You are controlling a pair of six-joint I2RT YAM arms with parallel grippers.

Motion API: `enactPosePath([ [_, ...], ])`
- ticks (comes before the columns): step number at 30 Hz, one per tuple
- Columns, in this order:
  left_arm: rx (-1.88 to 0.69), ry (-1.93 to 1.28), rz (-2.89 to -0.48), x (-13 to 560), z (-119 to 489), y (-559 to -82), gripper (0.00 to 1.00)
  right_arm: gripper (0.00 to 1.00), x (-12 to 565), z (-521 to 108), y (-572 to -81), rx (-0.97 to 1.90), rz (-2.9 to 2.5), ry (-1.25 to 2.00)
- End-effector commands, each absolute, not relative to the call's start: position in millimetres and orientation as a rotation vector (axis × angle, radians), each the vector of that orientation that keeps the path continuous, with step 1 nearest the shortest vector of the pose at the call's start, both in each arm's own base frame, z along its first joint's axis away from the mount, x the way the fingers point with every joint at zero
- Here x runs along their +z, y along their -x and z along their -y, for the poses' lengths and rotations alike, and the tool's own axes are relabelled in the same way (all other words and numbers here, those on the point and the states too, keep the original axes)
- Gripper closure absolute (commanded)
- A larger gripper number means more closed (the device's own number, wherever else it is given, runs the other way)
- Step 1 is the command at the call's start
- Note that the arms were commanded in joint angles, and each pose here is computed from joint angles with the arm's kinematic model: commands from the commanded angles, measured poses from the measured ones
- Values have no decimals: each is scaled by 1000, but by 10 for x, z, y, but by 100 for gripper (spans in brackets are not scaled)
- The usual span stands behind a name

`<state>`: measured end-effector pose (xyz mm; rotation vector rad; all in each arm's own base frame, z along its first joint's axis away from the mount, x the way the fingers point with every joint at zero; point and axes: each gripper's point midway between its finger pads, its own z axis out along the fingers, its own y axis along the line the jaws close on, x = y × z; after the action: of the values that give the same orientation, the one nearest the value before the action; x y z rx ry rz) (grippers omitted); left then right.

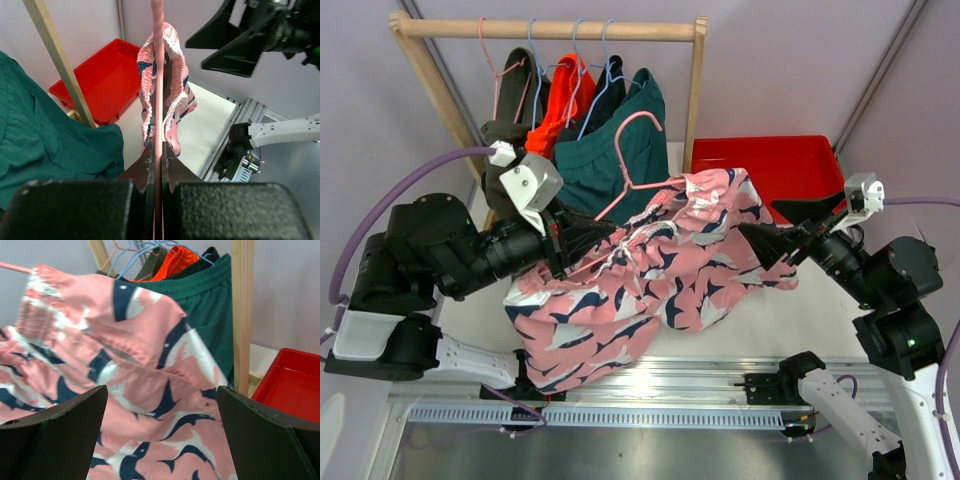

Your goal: Remove the shorts from the hanger

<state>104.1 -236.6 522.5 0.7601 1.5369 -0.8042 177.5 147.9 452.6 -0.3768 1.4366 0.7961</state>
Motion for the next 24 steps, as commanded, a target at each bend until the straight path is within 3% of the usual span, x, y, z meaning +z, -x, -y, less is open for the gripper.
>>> enactPosePath([
  [1, -903, -733, -1454, 5476, 2281, -944, 100, 1, 4474, -1480, -1976, 747, -1419, 361],
  [3, -916, -735, -1452, 5454, 2276, -926, 100, 5, 4397, -1525, -2107, 751, -1411, 351],
  [4, -930, -730, -1445, 5470, 2237, -909, 100, 22, 4383, -1550, -2144, 759, -1404, 351],
  [8, -963, -726, -1429, 5473, 2200, -867, 100, 24, 4233, -1689, -2413, 807, -1409, 325],
  [9, -967, -727, -1429, 5461, 2200, -862, 100, 33, 4223, -1719, -2445, 821, -1406, 326],
  [11, -971, -723, -1430, 5447, 2177, -857, 100, 68, 4274, -1796, -2466, 863, -1369, 345],
  [12, -960, -729, -1442, 5403, 2193, -866, 100, 92, 4270, -1832, -2497, 888, -1372, 336],
  [13, -957, -724, -1451, 5385, 2188, -873, 100, 100, 4300, -1857, -2489, 902, -1361, 345],
  [18, -867, -755, -1579, 5003, 2360, -951, 100, 100, 4560, -1650, -2513, 804, -1287, 264],
  [24, -811, -772, -1727, 4562, 2390, -944, 100, 100, 4698, -898, -2820, 503, -1311, -39],
])
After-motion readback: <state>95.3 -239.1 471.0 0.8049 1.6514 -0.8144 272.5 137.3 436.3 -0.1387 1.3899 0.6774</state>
